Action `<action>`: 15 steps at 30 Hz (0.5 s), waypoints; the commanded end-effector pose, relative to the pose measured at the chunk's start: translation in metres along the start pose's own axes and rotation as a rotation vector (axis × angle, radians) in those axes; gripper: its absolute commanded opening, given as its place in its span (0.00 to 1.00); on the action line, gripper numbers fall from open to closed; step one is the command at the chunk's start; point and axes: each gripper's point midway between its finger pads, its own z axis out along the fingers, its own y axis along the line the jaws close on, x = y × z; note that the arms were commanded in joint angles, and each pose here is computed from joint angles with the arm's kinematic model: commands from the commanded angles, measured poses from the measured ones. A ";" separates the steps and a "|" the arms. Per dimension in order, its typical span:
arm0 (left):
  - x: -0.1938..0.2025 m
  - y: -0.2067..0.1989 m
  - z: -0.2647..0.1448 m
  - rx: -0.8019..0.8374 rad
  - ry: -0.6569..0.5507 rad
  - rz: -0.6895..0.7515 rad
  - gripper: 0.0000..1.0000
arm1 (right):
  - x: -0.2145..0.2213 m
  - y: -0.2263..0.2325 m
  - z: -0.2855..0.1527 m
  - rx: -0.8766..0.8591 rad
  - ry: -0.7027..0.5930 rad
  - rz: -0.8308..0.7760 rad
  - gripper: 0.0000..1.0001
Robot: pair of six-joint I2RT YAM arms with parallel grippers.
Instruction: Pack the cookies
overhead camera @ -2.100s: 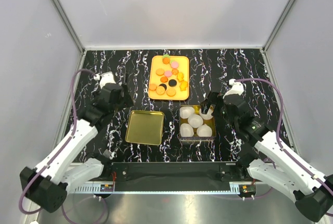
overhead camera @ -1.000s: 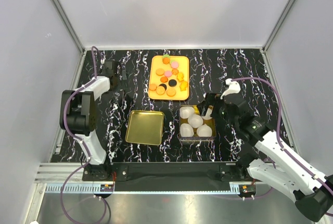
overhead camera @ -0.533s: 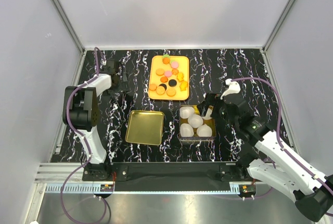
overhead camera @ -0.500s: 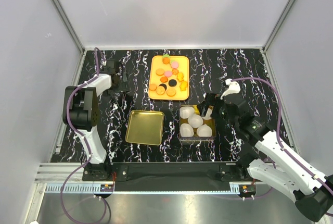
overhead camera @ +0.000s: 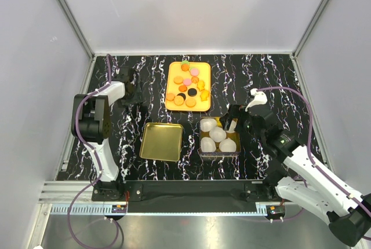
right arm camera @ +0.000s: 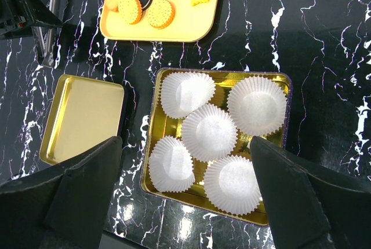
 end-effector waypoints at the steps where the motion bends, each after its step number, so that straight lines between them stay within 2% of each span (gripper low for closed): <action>1: -0.004 -0.002 0.005 0.009 0.007 -0.001 0.70 | -0.005 0.007 0.000 -0.028 -0.021 0.011 1.00; 3: -0.008 -0.002 0.000 0.008 -0.013 -0.003 0.62 | -0.004 0.007 0.001 -0.028 -0.020 0.010 1.00; 6: -0.019 -0.004 -0.011 0.024 -0.047 -0.009 0.58 | -0.004 0.007 0.002 -0.030 -0.018 0.010 1.00; 11: -0.058 -0.010 -0.061 0.061 -0.166 -0.032 0.52 | -0.004 0.008 0.004 -0.032 -0.015 0.008 1.00; 15: -0.065 -0.009 -0.090 0.063 -0.201 -0.046 0.50 | -0.007 0.011 0.006 -0.036 -0.018 0.008 1.00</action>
